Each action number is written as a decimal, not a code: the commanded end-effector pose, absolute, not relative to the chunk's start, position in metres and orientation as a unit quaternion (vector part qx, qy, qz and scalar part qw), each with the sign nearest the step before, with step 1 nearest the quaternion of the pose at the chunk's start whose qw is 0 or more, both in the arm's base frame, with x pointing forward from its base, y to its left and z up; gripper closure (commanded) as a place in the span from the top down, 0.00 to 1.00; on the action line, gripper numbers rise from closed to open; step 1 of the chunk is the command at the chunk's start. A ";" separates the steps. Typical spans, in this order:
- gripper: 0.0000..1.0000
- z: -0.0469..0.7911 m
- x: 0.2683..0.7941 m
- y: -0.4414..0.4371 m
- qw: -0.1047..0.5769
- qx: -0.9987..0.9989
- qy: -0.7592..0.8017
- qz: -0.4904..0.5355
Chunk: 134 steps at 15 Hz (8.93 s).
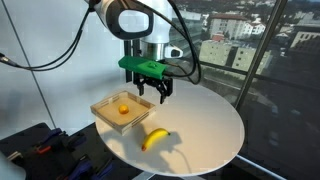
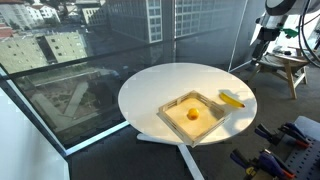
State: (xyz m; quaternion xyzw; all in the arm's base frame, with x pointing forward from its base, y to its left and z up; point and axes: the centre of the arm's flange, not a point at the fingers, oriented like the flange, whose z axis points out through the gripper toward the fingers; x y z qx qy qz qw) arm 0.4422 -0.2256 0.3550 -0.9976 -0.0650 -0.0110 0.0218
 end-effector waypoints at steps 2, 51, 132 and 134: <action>1.00 0.336 0.465 -0.236 0.024 -0.997 -0.072 -0.017; 1.00 0.301 0.535 -0.246 0.006 -0.999 -0.048 0.003; 1.00 0.112 0.535 -0.222 -0.025 -0.999 0.011 0.020; 1.00 0.112 0.535 -0.221 -0.023 -0.999 0.012 0.022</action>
